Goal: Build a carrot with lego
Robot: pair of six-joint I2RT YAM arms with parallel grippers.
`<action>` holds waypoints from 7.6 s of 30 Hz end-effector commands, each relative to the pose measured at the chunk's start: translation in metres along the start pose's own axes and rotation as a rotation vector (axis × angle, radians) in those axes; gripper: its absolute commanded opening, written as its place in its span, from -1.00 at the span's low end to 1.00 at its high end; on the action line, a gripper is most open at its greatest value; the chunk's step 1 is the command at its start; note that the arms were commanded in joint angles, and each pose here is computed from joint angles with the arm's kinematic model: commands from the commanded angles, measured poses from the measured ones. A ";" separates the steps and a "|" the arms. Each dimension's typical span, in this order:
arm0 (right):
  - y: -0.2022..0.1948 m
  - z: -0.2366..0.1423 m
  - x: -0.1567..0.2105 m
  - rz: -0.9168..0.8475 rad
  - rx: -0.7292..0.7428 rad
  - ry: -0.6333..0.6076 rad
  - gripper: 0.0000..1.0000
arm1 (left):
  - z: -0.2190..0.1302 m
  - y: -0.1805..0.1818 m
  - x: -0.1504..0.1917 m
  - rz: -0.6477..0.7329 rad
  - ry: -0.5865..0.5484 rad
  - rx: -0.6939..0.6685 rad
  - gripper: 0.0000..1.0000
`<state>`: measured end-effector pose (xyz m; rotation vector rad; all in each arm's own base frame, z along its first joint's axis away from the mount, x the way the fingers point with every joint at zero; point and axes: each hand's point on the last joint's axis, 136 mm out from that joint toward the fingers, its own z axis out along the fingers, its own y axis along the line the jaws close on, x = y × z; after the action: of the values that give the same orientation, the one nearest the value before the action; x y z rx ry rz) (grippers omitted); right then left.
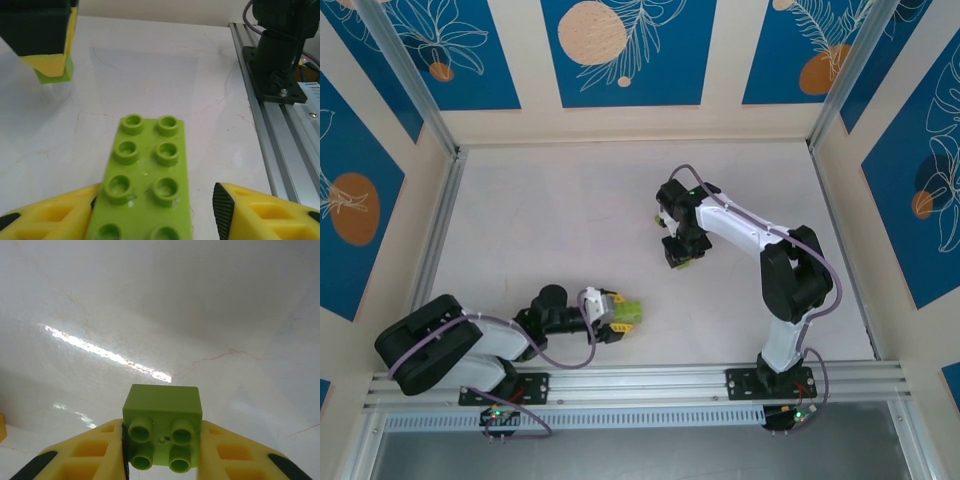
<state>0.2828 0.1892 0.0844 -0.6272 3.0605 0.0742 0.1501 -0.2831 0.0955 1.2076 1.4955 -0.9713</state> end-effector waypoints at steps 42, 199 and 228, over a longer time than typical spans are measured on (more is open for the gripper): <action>0.126 -0.062 0.085 0.141 -0.098 0.055 -0.39 | -0.001 0.000 -0.008 0.027 -0.037 0.058 -0.44; 0.097 -0.026 0.095 0.273 -0.169 -0.020 0.20 | 0.010 0.014 -0.022 0.030 -0.030 0.111 0.98; 0.088 -0.028 0.017 0.189 -0.118 -0.104 0.12 | 0.017 0.029 -0.009 0.014 0.017 0.052 0.98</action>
<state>0.2247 0.2549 0.1131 -0.2825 3.0334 0.2535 0.1725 -0.2942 0.0953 1.2676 1.5060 -1.0323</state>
